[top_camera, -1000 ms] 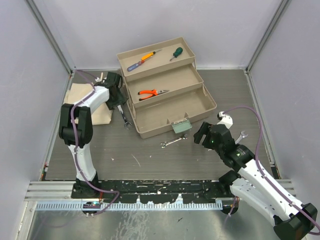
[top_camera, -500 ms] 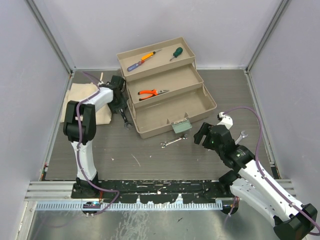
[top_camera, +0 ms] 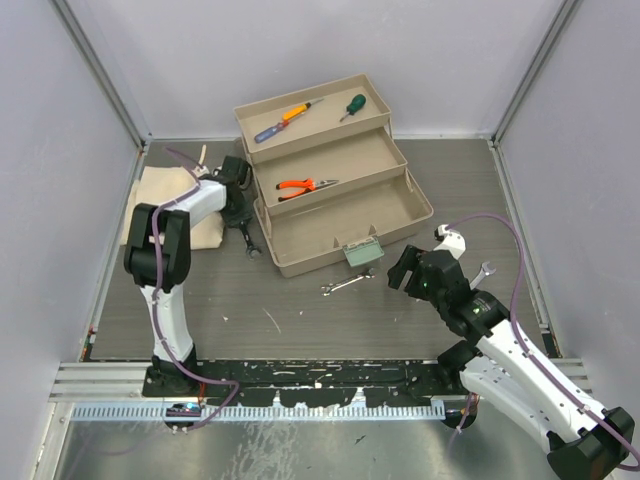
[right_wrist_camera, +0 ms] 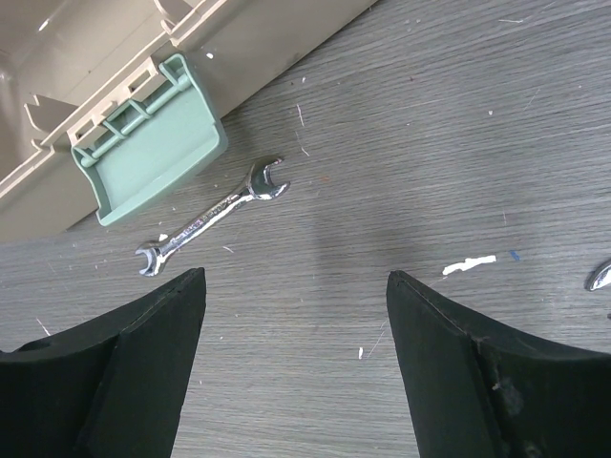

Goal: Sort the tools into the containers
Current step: Move the wrench to the center of the board.

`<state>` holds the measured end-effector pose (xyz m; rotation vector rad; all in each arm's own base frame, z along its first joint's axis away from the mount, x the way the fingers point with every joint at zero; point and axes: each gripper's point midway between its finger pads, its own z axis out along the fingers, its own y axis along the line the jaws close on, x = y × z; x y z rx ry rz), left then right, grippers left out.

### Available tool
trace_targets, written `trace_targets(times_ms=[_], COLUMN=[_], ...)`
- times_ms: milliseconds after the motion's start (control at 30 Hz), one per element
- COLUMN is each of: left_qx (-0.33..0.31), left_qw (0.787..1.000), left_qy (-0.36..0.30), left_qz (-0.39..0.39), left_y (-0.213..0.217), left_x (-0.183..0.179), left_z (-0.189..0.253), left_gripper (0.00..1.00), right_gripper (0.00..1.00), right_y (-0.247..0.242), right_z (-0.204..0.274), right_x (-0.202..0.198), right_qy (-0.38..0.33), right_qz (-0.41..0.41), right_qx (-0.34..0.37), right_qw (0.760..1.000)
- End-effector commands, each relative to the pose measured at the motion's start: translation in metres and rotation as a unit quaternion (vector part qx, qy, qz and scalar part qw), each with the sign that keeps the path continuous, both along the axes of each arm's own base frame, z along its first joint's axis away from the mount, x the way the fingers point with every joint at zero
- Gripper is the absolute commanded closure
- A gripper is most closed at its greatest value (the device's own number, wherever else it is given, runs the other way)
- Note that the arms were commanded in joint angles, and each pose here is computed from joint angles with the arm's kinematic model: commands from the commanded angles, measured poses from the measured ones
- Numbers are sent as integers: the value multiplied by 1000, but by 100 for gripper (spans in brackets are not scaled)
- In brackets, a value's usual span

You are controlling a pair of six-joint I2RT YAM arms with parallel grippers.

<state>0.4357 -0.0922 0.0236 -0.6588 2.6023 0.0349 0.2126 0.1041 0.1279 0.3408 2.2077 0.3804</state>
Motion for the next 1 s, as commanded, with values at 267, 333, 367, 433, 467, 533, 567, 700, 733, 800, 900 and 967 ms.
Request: trace_targets(times_ms=[267, 333, 367, 433, 467, 533, 567, 700, 733, 800, 900, 967], left_qx=[-29, -38, -43, -50, -53, -57, -61, -63, -61, -60, -45, -24], left_qw=[998, 998, 997, 997, 997, 997, 996, 997, 997, 998, 999, 1000], left_qy=[47, 54, 56, 60, 60, 59, 57, 38, 34, 24, 8, -3], left_qz=[-8, -7, -6, -6, -6, -5, -4, -11, -13, -17, -15, -16], left_y=[-14, -20, -23, -31, -35, -42, -46, -61, -63, -64, -58, -51], left_x=[-94, -112, -122, -142, -151, -169, -177, -200, -204, -207, -203, -197], left_z=[-15, -16, -17, -17, -17, -16, -15, -1, 3, 12, 23, 33], left_gripper=[79, 80, 80, 80, 80, 80, 80, 74, 71, 64, 59, 56], right_gripper=[19, 19, 19, 19, 19, 19, 19, 19, 19, 18, 17, 17], right_y=[6, 6, 5, 3, 2, 2, 2, 5, 6, 7, 7, 7], right_z=[15, 17, 18, 20, 20, 19, 18, 15, 16, 16, 18, 19], right_x=[11, 13, 13, 15, 15, 16, 16, 15, 15, 15, 15, 15], right_qy=[-24, -27, -29, -33, -34, -34, -32, -26, -27, -29, -32, -34], right_qz=[3, 7, 7, 7, 7, 11, 14, 30, 32, 33, 34, 32], right_qx=[9, 2, -1, -10, -13, -21, -25, -29, -28, -28, -26, -23], right_qw=[1000, 1000, 1000, 999, 999, 999, 999, 999, 999, 999, 999, 999])
